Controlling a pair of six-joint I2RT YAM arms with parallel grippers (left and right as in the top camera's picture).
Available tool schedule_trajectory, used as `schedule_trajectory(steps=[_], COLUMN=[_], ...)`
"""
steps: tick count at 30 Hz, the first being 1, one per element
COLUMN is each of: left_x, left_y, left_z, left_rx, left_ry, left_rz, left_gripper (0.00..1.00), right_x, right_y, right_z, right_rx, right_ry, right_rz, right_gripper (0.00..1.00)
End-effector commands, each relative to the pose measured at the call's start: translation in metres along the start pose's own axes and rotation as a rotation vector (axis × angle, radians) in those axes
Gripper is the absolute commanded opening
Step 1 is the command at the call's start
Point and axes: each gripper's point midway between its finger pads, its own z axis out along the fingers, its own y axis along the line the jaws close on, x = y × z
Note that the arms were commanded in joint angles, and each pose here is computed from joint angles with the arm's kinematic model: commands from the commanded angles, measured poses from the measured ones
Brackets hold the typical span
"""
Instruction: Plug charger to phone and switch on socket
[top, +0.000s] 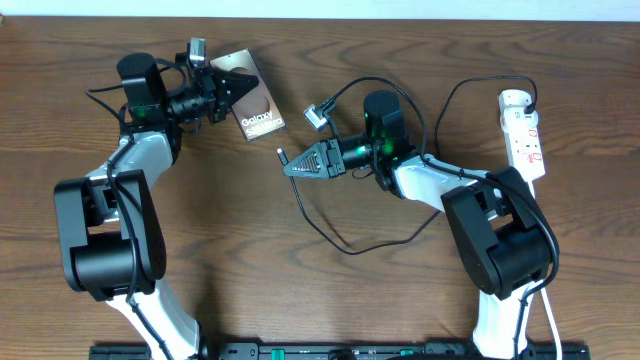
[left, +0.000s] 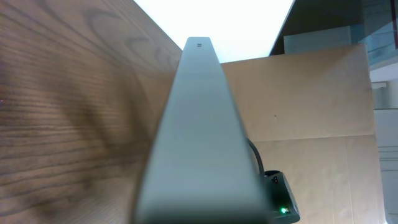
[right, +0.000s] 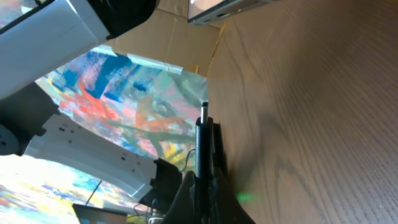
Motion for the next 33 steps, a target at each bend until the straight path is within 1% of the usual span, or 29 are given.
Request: schedule_trajectory(steps=[1,10,15,21,26,33], left_x=[-0.004,-0.012,-0.014,-0.015,-0.014,-0.012], left_y=[-0.009,-0.006,-0.009,-0.010,-0.016,-0.019], left_z=[-0.004,-0.017,-0.017,-0.017,-0.016,-0.016], left_rx=[0.020,0.013,0.021,0.022,0.040,0.052], left_ry=[0.009,-0.023,-0.028,-0.029,-0.019,-0.005], left_rz=[0.017,0.014,0.044,0.051,0.093,0.113], left_gripper=[0.07,0.07,0.07,0.07,0.07,0.07], right_x=[0.001,0.009,0.003,0.003,0.001,-0.007], right_y=[-0.003,-0.032,-0.022,-0.026,-0.025,-0.018], right_z=[-0.003,-0.004,0.000,0.001,0.001,0.003], right_rx=[-0.012,-0.032,-0.052,-0.048,-0.049,-0.055], right_ry=[0.013,0.030,0.021,0.015,0.015,0.014], right_rz=[0.007,0.048,-0.056,-0.057,-0.051,-0.059], right_gripper=[0.01,0.01,0.01,0.01,0.01,0.01])
